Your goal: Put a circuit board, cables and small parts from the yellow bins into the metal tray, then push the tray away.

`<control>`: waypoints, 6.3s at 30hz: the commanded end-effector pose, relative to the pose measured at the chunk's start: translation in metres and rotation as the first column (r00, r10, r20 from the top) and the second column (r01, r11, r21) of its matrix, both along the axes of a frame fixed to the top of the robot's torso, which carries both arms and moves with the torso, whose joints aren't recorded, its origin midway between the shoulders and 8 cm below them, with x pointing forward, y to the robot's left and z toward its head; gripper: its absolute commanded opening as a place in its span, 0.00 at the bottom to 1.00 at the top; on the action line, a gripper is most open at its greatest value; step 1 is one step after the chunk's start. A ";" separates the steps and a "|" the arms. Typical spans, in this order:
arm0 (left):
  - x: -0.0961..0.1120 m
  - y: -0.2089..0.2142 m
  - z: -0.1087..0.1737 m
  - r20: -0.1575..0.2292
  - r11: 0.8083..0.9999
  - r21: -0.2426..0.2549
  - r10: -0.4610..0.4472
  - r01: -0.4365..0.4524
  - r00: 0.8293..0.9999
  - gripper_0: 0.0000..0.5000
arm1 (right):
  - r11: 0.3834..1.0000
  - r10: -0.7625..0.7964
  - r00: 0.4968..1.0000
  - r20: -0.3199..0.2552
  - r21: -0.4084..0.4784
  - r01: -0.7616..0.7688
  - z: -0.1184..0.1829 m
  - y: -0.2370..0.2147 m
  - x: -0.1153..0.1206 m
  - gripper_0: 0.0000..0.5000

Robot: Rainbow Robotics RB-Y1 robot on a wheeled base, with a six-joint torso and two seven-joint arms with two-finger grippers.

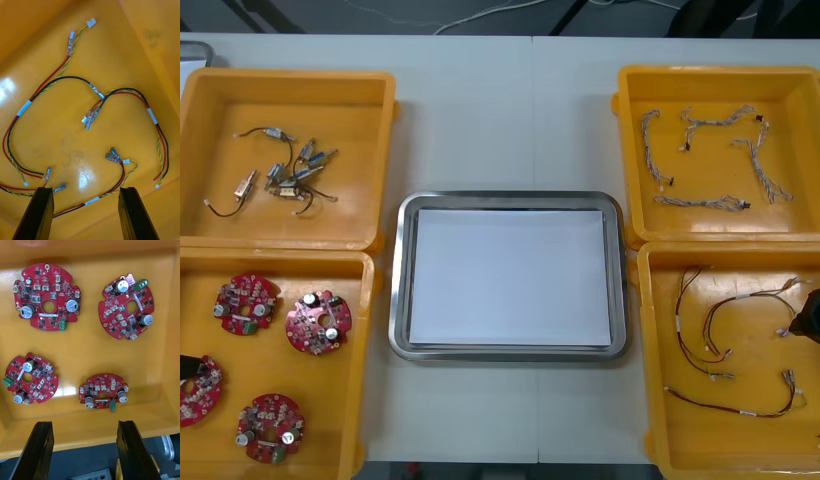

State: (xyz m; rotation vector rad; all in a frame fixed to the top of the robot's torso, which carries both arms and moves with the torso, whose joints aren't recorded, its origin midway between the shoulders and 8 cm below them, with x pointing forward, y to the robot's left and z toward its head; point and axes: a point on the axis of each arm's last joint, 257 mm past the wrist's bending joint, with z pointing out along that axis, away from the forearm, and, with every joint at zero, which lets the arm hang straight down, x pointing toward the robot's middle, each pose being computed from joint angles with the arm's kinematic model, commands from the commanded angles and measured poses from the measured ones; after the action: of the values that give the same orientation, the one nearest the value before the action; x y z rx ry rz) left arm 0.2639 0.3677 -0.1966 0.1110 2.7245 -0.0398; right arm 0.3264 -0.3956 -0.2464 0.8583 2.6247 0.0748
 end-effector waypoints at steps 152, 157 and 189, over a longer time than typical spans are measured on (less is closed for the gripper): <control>-0.049 -0.013 -0.185 -0.151 0.996 0.094 0.012 0.002 0.988 0.60 | 0.951 -0.208 0.978 0.005 0.237 0.201 -0.004 0.041 -0.004 1.00; -0.050 -0.009 -0.185 -0.134 0.994 0.107 0.008 0.006 0.991 0.52 | 0.901 -0.332 0.943 -0.031 0.285 0.326 -0.011 0.043 -0.009 1.00; 0.007 -0.019 -0.162 -0.028 0.995 0.099 -0.011 0.014 1.000 0.08 | 0.682 -0.689 0.720 -0.079 0.266 0.681 -0.063 0.040 -0.027 1.00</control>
State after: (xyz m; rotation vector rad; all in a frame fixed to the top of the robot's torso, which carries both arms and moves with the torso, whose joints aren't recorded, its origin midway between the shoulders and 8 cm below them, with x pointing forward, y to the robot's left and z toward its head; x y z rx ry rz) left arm 0.2528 0.3609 -0.3640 -0.0076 2.7816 0.0858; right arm 0.3031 -0.3663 -0.3089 1.8466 2.1393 0.2182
